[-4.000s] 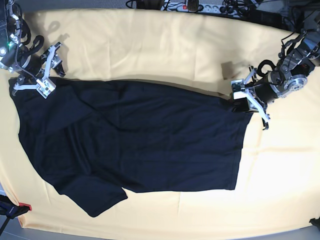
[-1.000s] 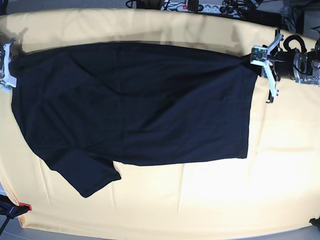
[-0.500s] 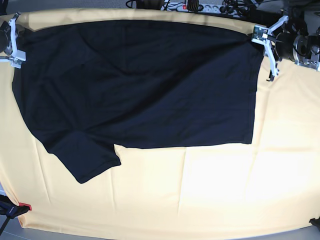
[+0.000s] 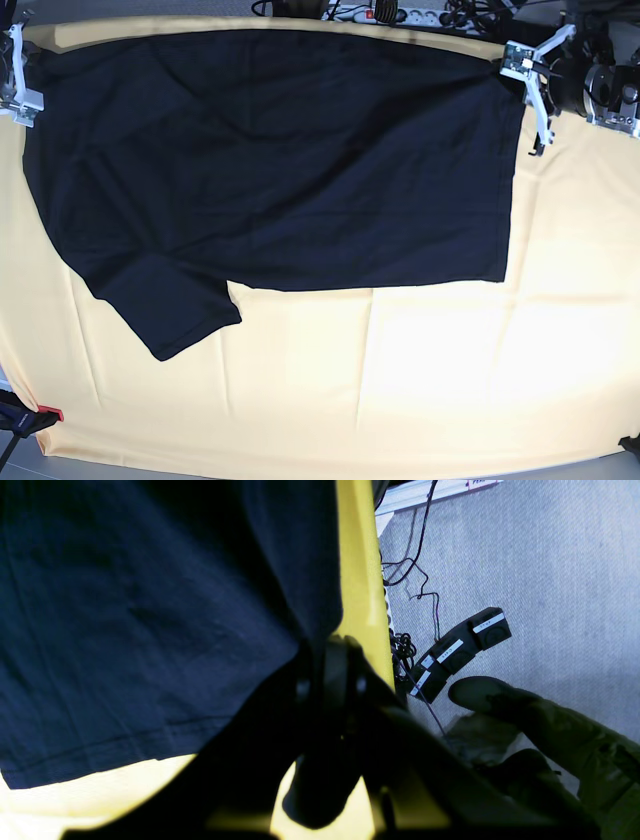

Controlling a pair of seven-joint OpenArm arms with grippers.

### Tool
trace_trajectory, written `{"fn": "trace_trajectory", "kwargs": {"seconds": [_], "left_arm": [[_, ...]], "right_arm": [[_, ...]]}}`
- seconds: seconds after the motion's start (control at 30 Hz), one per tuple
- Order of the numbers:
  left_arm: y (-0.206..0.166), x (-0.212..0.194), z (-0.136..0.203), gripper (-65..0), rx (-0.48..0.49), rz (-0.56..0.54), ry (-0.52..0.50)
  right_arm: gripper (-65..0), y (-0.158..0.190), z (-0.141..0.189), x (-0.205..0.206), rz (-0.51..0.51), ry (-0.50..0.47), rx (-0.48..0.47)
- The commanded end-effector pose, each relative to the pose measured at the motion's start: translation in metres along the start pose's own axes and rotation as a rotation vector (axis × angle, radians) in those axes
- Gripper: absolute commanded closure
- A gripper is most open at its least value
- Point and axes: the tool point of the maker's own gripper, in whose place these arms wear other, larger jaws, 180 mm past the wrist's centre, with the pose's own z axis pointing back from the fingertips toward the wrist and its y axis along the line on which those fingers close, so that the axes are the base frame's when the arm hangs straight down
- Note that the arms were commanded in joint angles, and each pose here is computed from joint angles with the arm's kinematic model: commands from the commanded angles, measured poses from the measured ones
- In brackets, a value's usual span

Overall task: Fold the T-shirt properly
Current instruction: 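Pull the shirt further toward the robot with both grippers, then release with the left gripper and grasp the shirt's hem corner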

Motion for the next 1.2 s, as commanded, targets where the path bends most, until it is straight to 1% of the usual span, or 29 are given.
{"fn": "trace_trajectory", "kwargs": {"seconds": [0.0, 0.13, 0.17, 0.2, 0.27, 0.3, 0.33, 0.37, 0.4, 0.53, 0.6, 0.67, 0.73, 0.83, 0.93, 1.03, 1.07, 1.17], "left_arm": [[0.001, 0.001, 0.007, 0.0, -0.001, -0.007, 0.002], [0.001, 0.001, 0.007, 0.0, 0.0, -0.007, 0.004], [0.001, 0.001, 0.007, -1.9, 0.0, -0.007, 0.004], [0.001, 0.001, 0.007, -8.2, -0.001, -0.007, 0.005], [0.001, 0.0, 0.007, -23.5, -0.001, -0.007, 0.005], [0.001, 0.0, 0.008, -30.8, -0.002, -0.007, 0.008], [0.0, -0.002, 0.009, -37.0, -0.004, -0.007, 0.014], [0.0, -0.004, 0.011, -41.0, -0.006, -0.006, 0.023], [-0.001, -0.006, 0.013, -42.9, -0.009, -0.006, 0.033], [-0.001, -0.012, 0.018, -43.5, -0.012, -0.015, 0.063], [0.0, -0.012, 0.018, -43.5, -0.008, -0.03, 0.072], [-0.001, -0.011, 0.018, -43.5, -0.008, -0.042, 0.077], [-0.001, -0.011, 0.019, -43.5, -0.009, -0.053, 0.095], [-0.002, -0.011, 0.019, -43.5, -0.009, -0.071, 0.125], [-0.003, -0.008, 0.019, -43.5, -0.01, -0.084, 0.132], [-0.003, -0.01, 0.02, -43.5, -0.011, -0.084, 0.143], [0.0, -0.012, 0.02, -43.5, 0.007, -0.078, 0.158], [0.041, -0.018, 0.03, -43.4, 0.223, 0.003, 0.201]], "right_arm": [[0.0, -0.008, 0.008, -0.001, 0.017, 0.018, -0.029], [0.0, -0.008, 0.008, -0.001, 0.017, 0.018, -0.029], [-5.5, -0.008, 0.008, -0.001, 0.014, 0.018, -0.03], [-13.3, -0.008, 0.008, -0.001, 0.014, 0.018, -0.03], [-28.9, -0.008, 0.008, 0.0, 0.017, 0.018, -0.03], [-34.4, -0.008, 0.009, 0.0, 0.018, 0.018, -0.03], [-36.7, -0.008, 0.009, 0.0, 0.018, 0.018, -0.03], [-36.6, -0.008, 0.009, 0.0, 0.017, 0.018, -0.03], [-36.6, -0.009, 0.009, 0.0, 0.018, 0.018, -0.031], [-36.4, -0.009, 0.014, 0.007, 0.042, 0.002, -0.047], [-36.4, -0.009, 0.021, 0.015, 0.061, -0.028, -0.066], [-36.4, -0.007, 0.035, 0.03, 0.083, -0.091, -0.085], [-36.4, -0.005, 0.055, 0.047, 0.096, -0.177, -0.103], [-36.4, 0.0, 0.087, 0.072, 0.069, -0.329, -0.104], [-36.4, -0.006, 0.111, 0.079, 0.08, -0.401, -0.157], [-36.4, -0.012, 0.125, 0.08, 0.093, -0.433, -0.197], [-36.4, -0.014, 0.128, 0.08, 0.09, -0.435, -0.21], [-36.4, -0.021, 0.128, 0.076, 0.08, -0.414, -0.246]]}}
